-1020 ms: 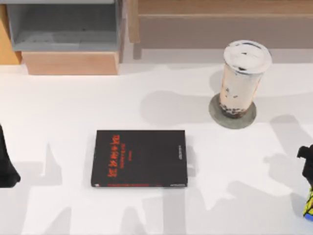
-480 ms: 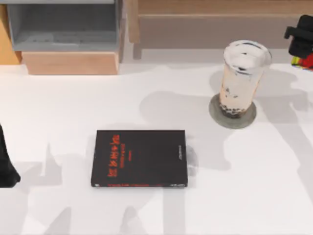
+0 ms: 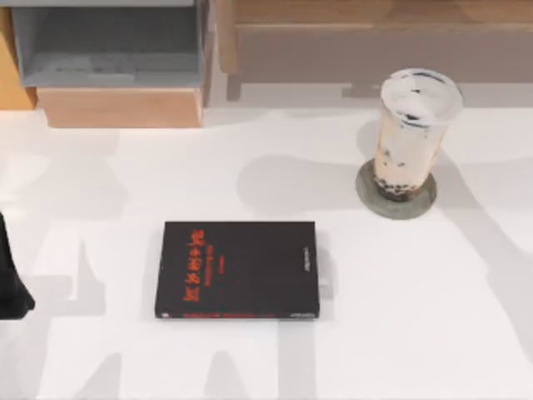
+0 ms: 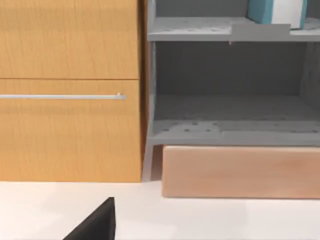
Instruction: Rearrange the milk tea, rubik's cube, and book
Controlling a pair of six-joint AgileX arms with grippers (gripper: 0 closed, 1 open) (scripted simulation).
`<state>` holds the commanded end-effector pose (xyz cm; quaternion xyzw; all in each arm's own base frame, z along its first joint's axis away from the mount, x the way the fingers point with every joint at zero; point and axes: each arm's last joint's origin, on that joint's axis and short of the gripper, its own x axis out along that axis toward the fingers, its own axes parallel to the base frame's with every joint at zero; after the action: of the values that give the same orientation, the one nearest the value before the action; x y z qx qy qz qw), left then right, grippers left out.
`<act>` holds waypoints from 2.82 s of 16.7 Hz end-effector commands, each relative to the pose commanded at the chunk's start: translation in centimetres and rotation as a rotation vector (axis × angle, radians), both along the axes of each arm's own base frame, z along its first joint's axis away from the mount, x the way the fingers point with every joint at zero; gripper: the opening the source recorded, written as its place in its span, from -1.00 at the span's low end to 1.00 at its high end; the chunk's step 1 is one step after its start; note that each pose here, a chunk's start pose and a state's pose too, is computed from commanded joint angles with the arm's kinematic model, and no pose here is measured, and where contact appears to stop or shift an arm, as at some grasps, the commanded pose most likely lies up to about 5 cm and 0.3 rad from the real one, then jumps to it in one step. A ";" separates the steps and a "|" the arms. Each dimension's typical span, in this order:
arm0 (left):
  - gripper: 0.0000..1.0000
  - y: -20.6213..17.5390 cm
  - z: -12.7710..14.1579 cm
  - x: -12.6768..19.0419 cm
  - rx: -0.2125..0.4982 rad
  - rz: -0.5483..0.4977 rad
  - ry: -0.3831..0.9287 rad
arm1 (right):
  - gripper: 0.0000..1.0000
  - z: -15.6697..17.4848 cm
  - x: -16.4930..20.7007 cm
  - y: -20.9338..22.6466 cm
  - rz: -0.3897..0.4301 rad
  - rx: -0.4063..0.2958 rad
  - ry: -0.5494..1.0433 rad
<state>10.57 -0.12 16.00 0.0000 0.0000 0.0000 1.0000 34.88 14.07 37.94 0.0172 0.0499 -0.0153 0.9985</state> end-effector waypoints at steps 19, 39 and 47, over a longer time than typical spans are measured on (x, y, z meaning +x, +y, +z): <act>1.00 0.0 0.0 0.0 0.000 0.000 0.000 | -1.00 3.8 7.9 -0.3 0.012 -0.030 -0.169; 1.00 0.0 0.0 0.0 0.000 0.000 0.000 | 0.81 1.7 10.2 1.5 0.023 -0.036 -0.102; 1.00 0.0 0.0 0.0 0.000 0.000 0.000 | 1.00 1.7 10.2 1.5 0.023 -0.036 -0.102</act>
<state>10.57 -0.12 16.00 0.0000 0.0000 0.0000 1.0000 45.04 15.56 39.61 -0.0006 -0.0009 -0.0038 1.0000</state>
